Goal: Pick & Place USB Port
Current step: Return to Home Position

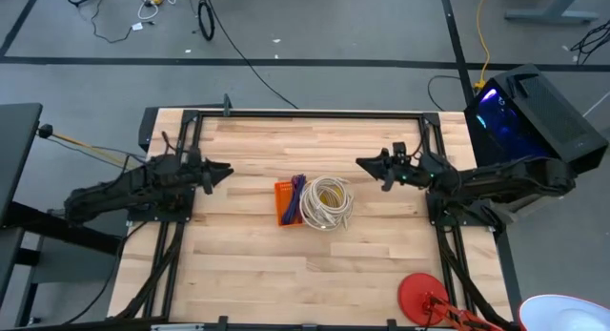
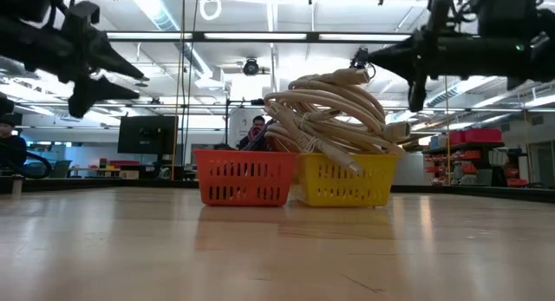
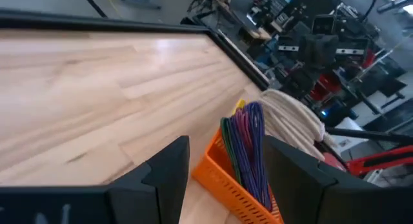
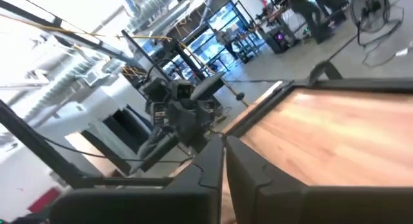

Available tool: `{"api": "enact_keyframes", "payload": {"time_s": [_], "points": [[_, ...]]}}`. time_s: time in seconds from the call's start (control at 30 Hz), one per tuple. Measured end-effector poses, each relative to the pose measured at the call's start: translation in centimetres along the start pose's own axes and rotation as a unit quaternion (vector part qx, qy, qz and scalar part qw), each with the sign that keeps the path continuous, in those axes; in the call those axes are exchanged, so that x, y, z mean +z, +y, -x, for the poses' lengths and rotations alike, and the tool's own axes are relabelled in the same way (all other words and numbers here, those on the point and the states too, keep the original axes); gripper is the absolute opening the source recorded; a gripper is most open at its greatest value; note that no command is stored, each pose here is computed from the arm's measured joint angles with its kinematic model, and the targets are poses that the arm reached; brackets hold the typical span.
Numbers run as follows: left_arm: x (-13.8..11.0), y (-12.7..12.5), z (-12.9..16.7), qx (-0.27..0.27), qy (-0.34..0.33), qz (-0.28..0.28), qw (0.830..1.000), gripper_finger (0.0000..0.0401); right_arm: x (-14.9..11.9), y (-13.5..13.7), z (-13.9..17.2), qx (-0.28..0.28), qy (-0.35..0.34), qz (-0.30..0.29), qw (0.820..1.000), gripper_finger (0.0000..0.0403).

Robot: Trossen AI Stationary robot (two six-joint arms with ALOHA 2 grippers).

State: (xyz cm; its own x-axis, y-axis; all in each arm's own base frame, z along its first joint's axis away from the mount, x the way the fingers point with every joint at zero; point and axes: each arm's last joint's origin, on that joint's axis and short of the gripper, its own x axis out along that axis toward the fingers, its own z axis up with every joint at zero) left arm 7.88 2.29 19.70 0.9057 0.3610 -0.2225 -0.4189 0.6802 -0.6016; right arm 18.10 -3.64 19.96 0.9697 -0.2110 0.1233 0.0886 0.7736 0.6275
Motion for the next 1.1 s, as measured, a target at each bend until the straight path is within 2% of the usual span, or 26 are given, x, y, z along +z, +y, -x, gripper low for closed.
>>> {"api": "enact_keyframes", "payload": {"time_s": [0.2, 0.3, 0.53, 0.7, 0.8, 0.9, 1.0, 1.1], "points": [[-1.9, 1.2, -1.7, -0.020, -0.014, 0.044, 0.999, 0.0199, -1.8, -1.8, 2.2, -0.013, 0.005, -0.033, 0.999, 0.0022], [-2.0, 1.3, -2.0, -0.024, -0.020, 0.059, 0.998, 0.0199, -2.5, -2.7, 3.0, -0.029, 0.017, -0.058, 0.998, 0.0022], [-2.1, 1.3, -2.1, -0.026, -0.016, 0.077, 0.997, 0.0199, -2.1, -2.6, 3.1, 0.049, 0.073, -0.071, 0.994, 0.0022], [-2.2, 1.4, -2.0, -0.021, -0.010, 0.085, 0.996, 0.0199, -1.3, -2.4, 3.4, 0.062, 0.049, -0.054, 0.995, 0.0018], [-2.2, 1.4, -2.1, -0.022, -0.006, 0.088, 0.996, 0.0199, -1.4, -2.5, 3.6, 0.070, 0.080, -0.068, 0.992, 0.0014], [-2.2, 1.4, -2.1, -0.022, -0.006, 0.084, 0.996, 0.0199, -2.0, -2.6, 3.8, 0.054, 0.110, -0.079, 0.989, 0.0012], [-2.2, 1.4, -2.1, -0.019, -0.008, 0.068, 0.997, 0.0199, -1.6, -2.3, 3.9, 0.064, 0.088, -0.072, 0.991, 0.0012], [-2.2, 1.5, -2.1, -0.009, -0.018, 0.054, 0.998, 0.0199, -1.2, -2.4, 3.9, 0.021, 0.037, -0.055, 0.998, 0.0012]]}}
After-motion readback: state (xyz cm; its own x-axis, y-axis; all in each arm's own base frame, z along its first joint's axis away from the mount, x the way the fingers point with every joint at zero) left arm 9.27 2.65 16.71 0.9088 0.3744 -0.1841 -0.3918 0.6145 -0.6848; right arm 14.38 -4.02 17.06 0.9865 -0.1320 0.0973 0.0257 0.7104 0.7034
